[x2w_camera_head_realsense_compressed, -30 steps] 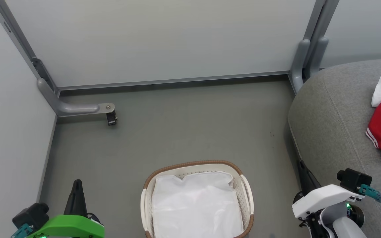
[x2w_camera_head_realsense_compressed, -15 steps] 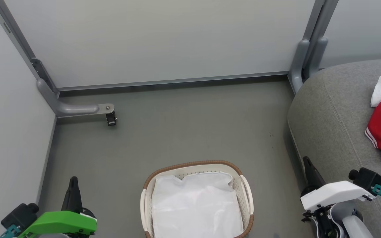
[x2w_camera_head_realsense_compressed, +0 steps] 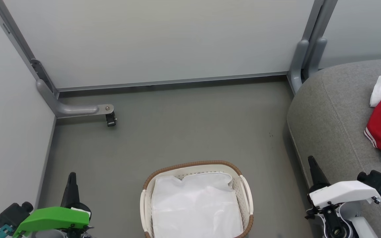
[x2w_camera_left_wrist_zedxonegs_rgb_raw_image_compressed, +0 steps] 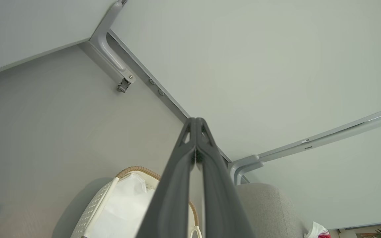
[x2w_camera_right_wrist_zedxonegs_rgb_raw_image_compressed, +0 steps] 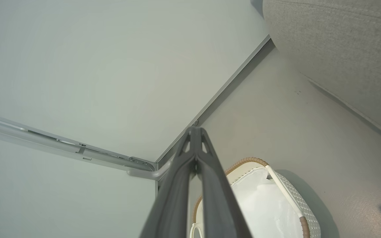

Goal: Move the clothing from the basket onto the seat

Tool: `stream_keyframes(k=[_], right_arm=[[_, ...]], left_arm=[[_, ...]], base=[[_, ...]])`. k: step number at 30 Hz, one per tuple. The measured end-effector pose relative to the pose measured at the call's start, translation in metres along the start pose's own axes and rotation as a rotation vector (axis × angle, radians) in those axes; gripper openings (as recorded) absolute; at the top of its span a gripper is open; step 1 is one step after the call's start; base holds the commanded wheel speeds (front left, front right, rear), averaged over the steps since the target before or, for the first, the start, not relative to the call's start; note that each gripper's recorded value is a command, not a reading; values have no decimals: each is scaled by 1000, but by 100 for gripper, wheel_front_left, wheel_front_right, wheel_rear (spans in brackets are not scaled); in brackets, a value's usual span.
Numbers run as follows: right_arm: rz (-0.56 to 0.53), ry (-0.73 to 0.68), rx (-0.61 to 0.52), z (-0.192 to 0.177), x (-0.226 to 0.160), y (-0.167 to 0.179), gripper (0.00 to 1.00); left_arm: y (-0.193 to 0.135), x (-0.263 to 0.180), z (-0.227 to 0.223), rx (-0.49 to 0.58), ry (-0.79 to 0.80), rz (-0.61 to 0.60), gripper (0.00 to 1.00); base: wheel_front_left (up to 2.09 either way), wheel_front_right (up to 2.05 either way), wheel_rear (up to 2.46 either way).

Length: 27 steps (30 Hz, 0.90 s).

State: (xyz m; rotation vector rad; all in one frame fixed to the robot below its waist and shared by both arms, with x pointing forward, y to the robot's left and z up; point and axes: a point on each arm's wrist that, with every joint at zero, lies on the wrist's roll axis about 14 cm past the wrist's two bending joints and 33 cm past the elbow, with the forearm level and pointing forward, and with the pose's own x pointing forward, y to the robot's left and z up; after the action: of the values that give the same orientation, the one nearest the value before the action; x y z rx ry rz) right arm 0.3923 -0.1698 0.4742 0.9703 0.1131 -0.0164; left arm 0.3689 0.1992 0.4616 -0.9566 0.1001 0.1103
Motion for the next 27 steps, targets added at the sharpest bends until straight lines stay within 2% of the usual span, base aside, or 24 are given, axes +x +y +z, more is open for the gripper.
stream_keyframes(k=[27], right_arm=[[20,-31,269,18,-1,4,0]], left_arm=[[-12,6,9,-270,-1,-36,0]], base=[[0,0,0]])
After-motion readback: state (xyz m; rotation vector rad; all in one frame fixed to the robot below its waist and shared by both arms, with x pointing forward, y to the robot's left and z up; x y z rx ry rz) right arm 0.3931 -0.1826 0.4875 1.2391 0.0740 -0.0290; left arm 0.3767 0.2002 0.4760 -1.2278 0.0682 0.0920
